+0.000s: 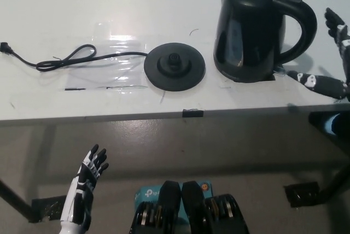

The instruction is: Use the right hand to grab the handle of the kettle from the base and place it on the right side

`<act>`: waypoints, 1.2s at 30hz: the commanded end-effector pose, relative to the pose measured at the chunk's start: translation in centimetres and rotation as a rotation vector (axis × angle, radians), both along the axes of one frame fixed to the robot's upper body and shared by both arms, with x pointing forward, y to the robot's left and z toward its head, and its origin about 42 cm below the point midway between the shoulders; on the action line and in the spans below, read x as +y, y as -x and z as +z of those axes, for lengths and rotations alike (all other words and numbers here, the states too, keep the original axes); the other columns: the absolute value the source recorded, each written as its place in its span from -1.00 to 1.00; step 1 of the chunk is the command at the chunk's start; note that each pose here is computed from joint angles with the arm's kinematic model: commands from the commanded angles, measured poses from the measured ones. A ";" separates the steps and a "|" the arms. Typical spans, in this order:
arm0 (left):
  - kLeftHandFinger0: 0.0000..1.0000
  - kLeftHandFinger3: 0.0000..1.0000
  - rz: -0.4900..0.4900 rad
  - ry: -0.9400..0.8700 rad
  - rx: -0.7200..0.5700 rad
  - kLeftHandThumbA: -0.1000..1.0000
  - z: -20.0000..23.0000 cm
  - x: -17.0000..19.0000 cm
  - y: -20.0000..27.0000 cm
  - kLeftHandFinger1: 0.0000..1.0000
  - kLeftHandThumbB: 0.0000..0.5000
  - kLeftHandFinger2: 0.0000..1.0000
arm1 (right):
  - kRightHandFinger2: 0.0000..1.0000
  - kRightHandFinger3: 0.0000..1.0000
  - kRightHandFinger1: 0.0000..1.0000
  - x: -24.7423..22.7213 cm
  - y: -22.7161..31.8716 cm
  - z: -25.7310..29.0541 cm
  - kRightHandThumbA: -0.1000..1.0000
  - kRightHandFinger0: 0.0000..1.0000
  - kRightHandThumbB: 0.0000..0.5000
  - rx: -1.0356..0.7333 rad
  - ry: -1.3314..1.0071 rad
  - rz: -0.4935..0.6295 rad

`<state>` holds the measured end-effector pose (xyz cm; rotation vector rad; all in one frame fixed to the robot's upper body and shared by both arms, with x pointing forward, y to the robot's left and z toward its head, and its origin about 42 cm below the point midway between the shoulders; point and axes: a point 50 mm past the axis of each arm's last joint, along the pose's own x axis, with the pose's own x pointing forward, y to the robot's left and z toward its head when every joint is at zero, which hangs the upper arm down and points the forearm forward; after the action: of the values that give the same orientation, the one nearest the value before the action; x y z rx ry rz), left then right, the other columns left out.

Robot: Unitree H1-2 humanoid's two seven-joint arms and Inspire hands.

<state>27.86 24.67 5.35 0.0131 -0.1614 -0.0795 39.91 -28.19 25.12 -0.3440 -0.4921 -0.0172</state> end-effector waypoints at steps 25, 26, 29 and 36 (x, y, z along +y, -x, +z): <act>1.00 1.00 -0.022 -0.052 -0.024 1.00 0.0 1.4 0.4 1.00 0.89 1.00 | 1.00 1.00 1.00 5.9 9.0 -18.2 0.83 1.00 0.01 0.246 -0.277 0.041; 1.00 1.00 -0.021 -0.052 -0.023 1.00 0.0 1.4 0.4 1.00 0.89 1.00 | 1.00 1.00 1.00 5.9 9.1 -18.3 0.83 1.00 0.00 0.248 -0.271 0.039; 1.00 1.00 -0.017 -0.052 -0.025 1.00 0.0 1.4 0.6 1.00 0.92 1.00 | 1.00 1.00 1.00 6.2 9.1 -18.3 0.80 1.00 -0.04 0.251 -0.275 0.049; 1.00 1.00 -0.012 -0.044 -0.028 1.00 0.1 1.5 0.5 1.00 0.96 1.00 | 1.00 1.00 1.00 6.1 8.9 -18.0 0.78 1.00 -0.13 0.242 -0.269 0.059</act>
<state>27.01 25.63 4.51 0.0348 -0.1283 -0.0756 30.20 -22.29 5.71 -0.0893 -0.1637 -0.0002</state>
